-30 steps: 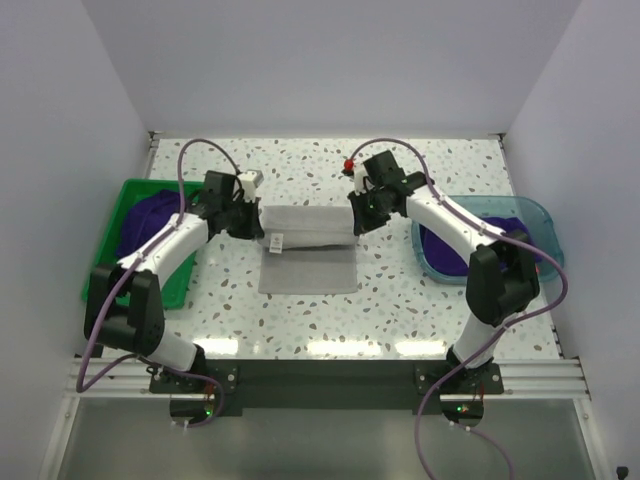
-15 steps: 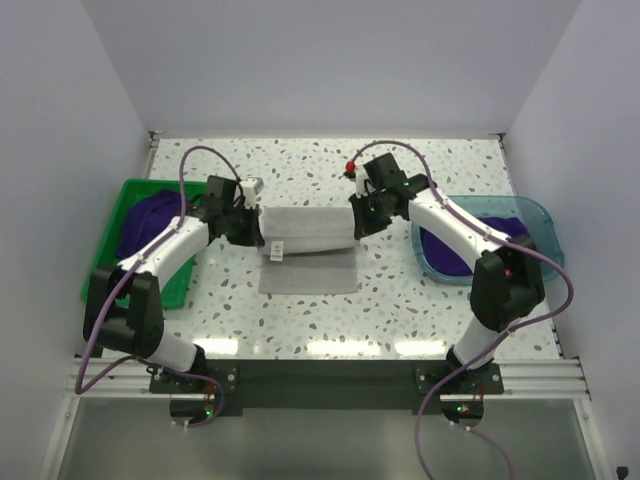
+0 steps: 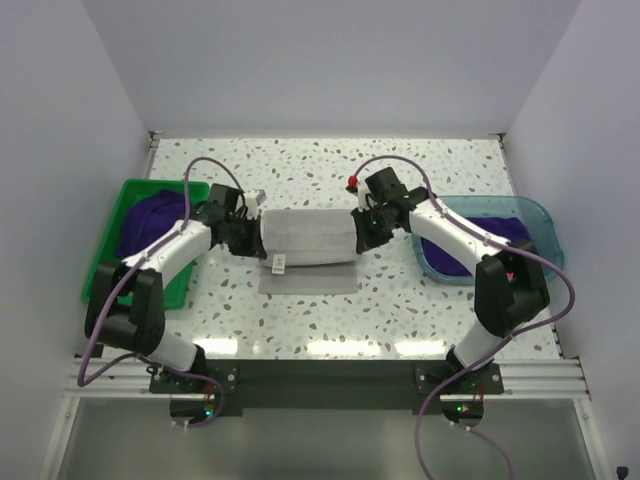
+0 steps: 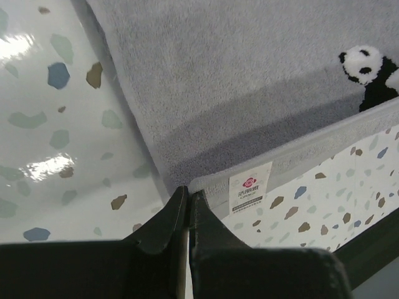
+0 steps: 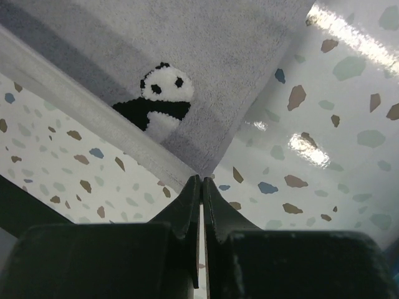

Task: Fold and stack the towels
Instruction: Fold the towel

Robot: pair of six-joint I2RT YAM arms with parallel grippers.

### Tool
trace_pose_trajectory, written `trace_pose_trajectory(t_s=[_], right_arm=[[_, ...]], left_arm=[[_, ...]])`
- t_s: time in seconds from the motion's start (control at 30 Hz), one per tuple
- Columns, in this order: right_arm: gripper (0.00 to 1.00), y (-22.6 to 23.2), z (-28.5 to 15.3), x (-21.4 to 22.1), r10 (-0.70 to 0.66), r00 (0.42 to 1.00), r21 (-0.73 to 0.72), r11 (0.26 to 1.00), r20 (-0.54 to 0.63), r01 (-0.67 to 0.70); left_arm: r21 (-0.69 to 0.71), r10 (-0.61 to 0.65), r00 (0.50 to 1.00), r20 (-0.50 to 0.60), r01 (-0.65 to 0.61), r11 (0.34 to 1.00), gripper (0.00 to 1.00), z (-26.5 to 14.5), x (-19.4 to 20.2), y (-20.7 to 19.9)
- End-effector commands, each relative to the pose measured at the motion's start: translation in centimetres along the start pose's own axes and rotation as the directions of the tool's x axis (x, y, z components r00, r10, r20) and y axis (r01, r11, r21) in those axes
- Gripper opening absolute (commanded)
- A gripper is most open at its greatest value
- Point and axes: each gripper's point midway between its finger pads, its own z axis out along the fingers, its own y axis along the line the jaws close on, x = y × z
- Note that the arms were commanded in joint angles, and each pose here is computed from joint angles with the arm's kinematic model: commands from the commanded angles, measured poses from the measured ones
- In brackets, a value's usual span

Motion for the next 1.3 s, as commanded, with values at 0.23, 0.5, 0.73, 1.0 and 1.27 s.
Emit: trace_pose_trajectory(t_s=[0.23,0.5,0.73,1.0,1.27], right_arm=[[0.0,-1.9,3.8,3.9,0.042,0.995,0.026,0.999,-0.086,-0.039],[0.0,-1.6,5.0,5.4,0.042,0.993,-0.004,0.999,-0.112,-0.043],[0.0,-1.2,5.5,5.7,0.028,0.994,-0.017,0.999,-0.109,-0.03],[0.13,-0.2,4.8,6.2,-0.026,0.993,-0.049,0.999,-0.117,0.021],[0.26,3.0,3.2,8.0,-0.183,0.979,-0.113,0.979,-0.095,0.172]], left_arm=[[-0.064,-0.071,0.994,-0.083,0.065,0.996,0.01,2.0,4.0,2.3],[-0.06,-0.077,0.993,-0.091,0.071,0.996,0.11,2.2,5.0,2.3],[-0.054,-0.084,0.993,-0.088,0.08,0.995,0.19,2.2,5.4,2.1],[-0.021,-0.101,0.995,-0.024,0.101,0.995,0.39,1.0,4.5,1.0],[0.054,-0.168,0.979,0.116,0.163,0.985,0.69,-1.9,3.1,-1.2]])
